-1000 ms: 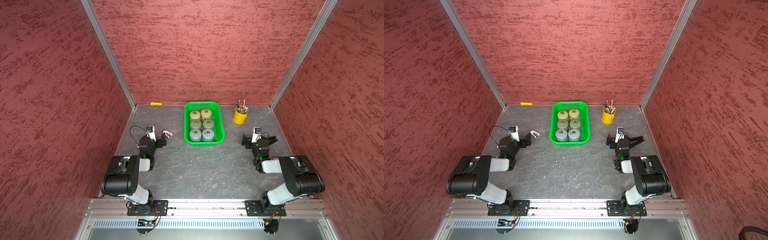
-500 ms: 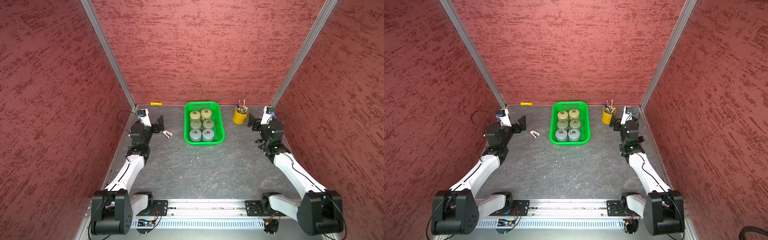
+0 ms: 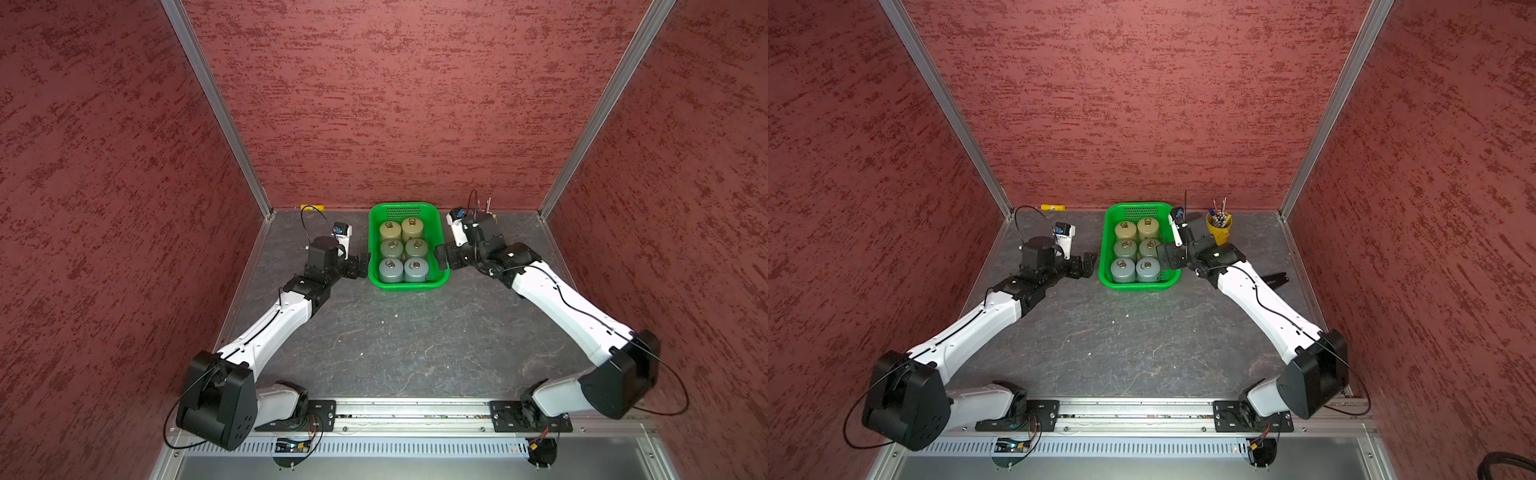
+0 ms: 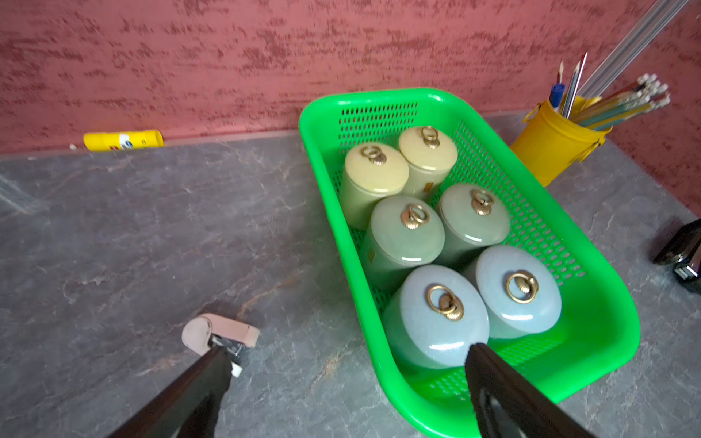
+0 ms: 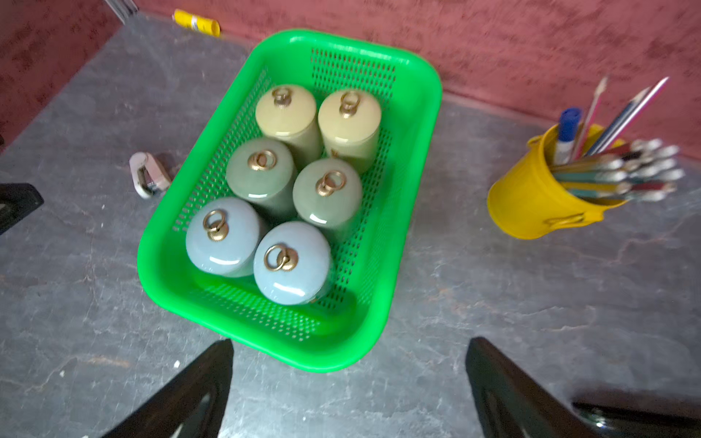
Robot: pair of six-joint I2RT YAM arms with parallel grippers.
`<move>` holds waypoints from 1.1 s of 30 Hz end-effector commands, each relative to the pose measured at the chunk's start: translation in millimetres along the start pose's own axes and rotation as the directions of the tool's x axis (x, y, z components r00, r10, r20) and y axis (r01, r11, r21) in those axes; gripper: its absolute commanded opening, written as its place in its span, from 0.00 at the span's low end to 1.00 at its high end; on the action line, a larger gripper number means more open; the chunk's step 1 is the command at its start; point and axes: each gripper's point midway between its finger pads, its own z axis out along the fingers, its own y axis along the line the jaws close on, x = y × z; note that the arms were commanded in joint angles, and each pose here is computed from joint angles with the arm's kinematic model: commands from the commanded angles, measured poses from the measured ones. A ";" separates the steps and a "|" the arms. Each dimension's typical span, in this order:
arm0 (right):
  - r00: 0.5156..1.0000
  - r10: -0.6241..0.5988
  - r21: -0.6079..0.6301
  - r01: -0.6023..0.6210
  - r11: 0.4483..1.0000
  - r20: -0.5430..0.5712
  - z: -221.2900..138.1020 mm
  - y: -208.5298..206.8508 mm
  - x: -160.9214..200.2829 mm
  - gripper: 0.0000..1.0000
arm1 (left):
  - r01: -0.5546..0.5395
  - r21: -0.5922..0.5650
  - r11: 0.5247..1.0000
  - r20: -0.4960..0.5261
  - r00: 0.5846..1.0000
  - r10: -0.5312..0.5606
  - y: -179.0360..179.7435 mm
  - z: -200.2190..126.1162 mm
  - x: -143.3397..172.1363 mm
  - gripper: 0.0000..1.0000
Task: Take the tea canister out of the basket
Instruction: Pick up the tea canister from the basket.
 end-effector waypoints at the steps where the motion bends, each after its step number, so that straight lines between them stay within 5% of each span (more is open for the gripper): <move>1: 0.986 0.060 0.007 -0.060 0.998 -0.158 7.0 11.7 27.7 0.99 | 0.015 0.001 1.000 -0.006 1.000 -0.015 -4.5 -4.0 -6.1 1.00; 10: 0.953 0.046 0.015 -0.043 0.999 -0.298 63.9 55.4 40.3 0.99 | 0.051 0.071 0.996 -0.043 0.998 -0.048 -24.4 0.9 11.8 1.00; 33: 0.918 0.069 0.146 -0.013 0.989 -0.390 114.0 41.6 49.6 0.99 | 0.077 0.076 0.994 -0.054 0.996 -0.073 -25.2 2.0 19.5 1.00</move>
